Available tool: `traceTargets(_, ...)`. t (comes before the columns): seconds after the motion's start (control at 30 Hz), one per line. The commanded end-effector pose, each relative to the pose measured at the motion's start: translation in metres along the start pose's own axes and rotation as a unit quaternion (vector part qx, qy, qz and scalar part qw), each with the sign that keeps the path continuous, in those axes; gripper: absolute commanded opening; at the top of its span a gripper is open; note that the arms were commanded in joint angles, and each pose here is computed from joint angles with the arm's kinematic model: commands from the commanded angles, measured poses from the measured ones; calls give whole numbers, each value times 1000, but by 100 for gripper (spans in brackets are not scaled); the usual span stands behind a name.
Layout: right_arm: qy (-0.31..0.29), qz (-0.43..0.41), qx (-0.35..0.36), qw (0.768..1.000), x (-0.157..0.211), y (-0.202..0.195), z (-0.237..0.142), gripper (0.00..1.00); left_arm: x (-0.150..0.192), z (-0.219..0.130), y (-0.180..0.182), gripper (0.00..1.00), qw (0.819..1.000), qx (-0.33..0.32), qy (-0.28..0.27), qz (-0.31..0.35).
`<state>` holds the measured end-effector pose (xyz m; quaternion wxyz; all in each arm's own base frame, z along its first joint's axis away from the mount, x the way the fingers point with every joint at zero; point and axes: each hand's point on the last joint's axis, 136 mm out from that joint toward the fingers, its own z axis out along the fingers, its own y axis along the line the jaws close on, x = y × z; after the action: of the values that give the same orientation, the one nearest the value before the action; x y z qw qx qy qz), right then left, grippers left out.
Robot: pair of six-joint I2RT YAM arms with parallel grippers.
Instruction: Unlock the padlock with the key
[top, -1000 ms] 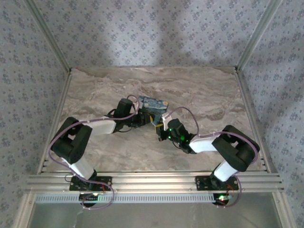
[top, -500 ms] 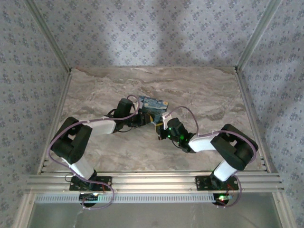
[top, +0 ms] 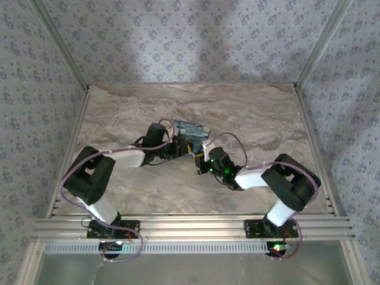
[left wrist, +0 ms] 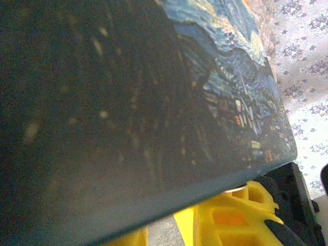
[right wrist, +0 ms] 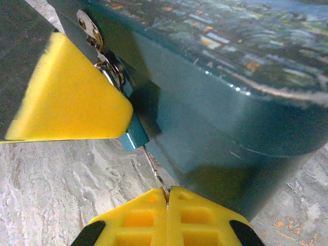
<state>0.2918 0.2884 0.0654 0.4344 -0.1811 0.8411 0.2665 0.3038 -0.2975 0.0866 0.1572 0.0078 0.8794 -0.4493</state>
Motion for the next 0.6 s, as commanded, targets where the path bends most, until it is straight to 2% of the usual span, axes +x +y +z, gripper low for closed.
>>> traceTargets(0.0, -17, 4, 9, 1000, -13, -2, 4, 0, -4, -6, -23, 23, 999, 30, -8, 15)
traceTargets(0.57, -50, 16, -1, 999, -23, -1, 0, 0, -4, -6, -26, 23, 999, 32, -7, 16)
